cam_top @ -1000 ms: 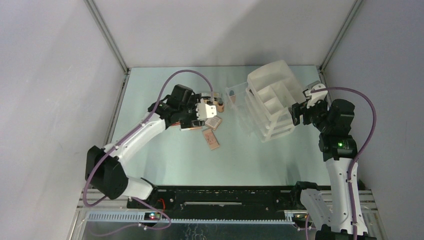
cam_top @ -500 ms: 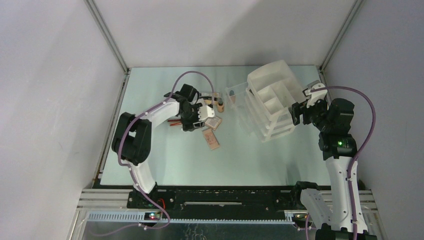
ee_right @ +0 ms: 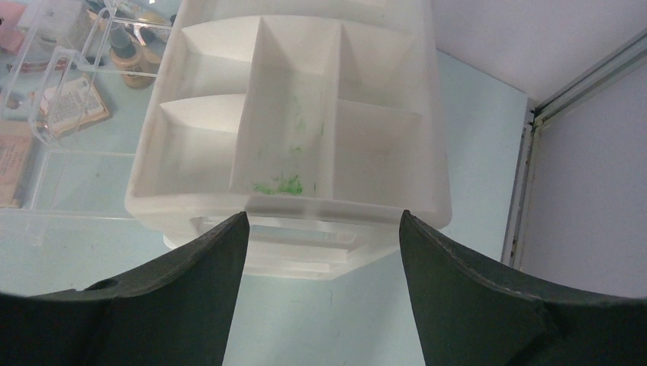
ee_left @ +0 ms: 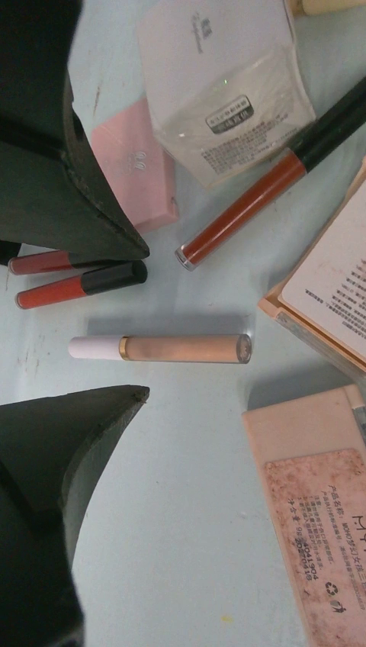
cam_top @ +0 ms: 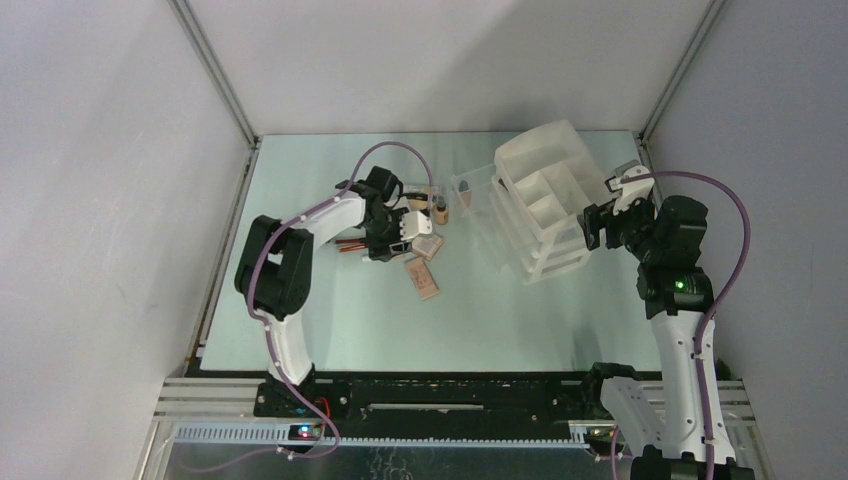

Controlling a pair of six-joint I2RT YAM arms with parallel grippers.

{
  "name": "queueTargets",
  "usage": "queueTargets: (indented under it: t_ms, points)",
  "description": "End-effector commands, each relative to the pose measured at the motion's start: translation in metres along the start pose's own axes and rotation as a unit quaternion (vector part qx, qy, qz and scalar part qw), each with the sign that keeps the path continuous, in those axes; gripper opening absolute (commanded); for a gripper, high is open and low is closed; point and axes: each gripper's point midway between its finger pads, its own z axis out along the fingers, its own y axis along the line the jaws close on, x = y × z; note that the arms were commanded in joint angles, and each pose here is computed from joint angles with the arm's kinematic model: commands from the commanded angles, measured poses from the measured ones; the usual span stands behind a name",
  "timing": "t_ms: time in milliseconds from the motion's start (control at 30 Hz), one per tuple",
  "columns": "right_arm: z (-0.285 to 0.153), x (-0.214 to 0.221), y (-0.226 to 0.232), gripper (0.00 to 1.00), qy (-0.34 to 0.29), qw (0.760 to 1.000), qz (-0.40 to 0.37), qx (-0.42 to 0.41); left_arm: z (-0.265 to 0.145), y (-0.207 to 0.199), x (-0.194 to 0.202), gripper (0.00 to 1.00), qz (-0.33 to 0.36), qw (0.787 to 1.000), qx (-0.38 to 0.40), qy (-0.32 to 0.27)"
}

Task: Organize the makeup
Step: Pick up the makeup from the center of the board.

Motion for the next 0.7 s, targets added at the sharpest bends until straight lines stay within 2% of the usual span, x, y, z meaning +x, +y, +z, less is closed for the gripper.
queueTargets:
  t_ms: [0, 433, 667]
  points:
    - [0.001, -0.005, -0.006, 0.81, -0.011, 1.000, -0.013, 0.011, -0.002, 0.008, -0.009, 0.66, 0.016, 1.000, 0.001, -0.010]
    - [0.000, -0.005, -0.006, 0.81, -0.010, 1.000, -0.014, 0.012, 0.016, 0.002, 0.004, 0.50, 0.024, 0.999, 0.008, 0.024]
    - [0.000, -0.005, -0.006, 0.81, -0.011, 1.000, -0.015, 0.013, 0.015, -0.010, 0.009, 0.26, 0.024, 0.999, 0.013, 0.033]
